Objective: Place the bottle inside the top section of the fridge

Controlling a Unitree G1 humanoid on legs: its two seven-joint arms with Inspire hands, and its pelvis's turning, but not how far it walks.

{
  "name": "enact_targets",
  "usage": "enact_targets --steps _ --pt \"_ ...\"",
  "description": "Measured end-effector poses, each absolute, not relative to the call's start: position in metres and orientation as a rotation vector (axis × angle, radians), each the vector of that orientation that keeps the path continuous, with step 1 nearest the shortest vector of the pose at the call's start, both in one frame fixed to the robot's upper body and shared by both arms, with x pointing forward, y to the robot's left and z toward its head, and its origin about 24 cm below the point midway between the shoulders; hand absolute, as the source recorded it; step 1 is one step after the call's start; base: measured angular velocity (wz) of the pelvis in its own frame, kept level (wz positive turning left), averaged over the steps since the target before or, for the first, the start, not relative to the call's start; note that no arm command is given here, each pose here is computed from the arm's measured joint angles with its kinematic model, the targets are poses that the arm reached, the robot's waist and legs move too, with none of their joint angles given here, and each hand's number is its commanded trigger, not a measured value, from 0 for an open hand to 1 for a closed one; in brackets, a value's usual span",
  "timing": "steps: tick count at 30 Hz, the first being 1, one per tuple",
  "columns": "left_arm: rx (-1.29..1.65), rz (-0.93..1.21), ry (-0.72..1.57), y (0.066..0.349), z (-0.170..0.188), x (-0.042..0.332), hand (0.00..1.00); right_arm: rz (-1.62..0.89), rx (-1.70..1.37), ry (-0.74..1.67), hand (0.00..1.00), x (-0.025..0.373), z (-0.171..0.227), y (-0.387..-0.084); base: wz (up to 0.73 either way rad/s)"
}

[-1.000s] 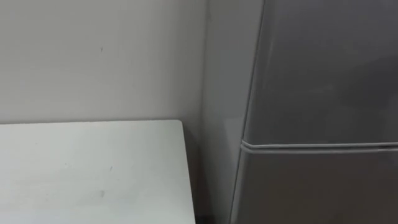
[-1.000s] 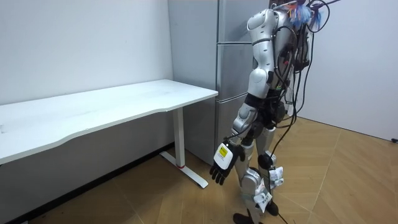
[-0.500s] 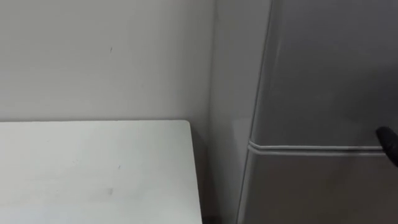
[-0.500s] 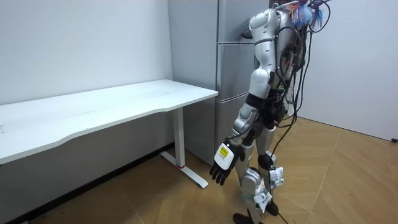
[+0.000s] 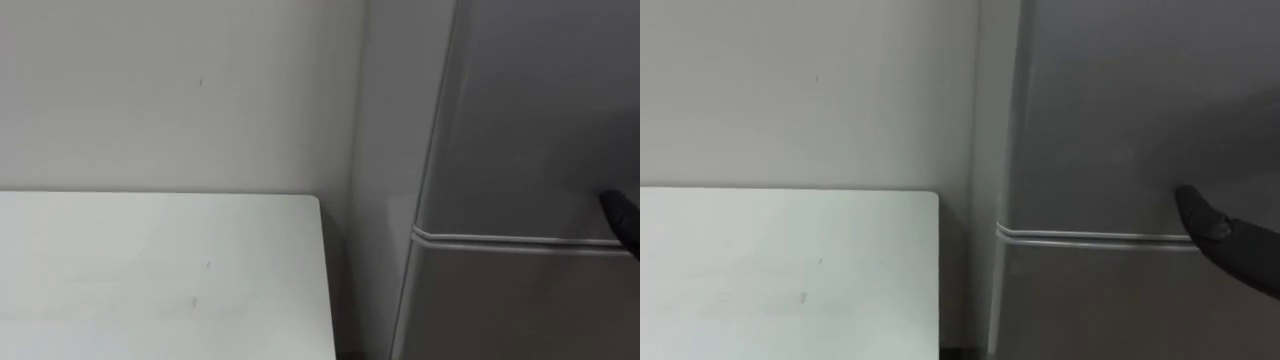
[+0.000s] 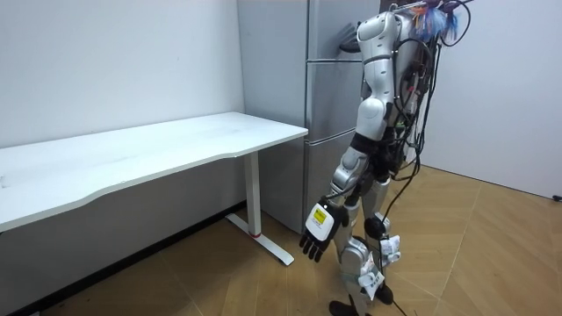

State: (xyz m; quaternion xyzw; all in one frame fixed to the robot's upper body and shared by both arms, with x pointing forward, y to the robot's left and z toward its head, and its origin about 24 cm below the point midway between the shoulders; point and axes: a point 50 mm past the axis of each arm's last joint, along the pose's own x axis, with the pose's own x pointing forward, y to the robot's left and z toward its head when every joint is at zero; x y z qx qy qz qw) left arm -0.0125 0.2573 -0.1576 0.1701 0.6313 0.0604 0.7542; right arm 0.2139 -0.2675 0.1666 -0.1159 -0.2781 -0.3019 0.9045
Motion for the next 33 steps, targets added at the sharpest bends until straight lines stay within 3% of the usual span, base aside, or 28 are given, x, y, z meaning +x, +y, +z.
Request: enact_targets --steps 33 --pt "0.407 0.105 1.367 0.270 -0.152 -0.009 0.00 -0.645 -0.304 -0.549 0.00 0.239 0.150 -0.275 0.00"
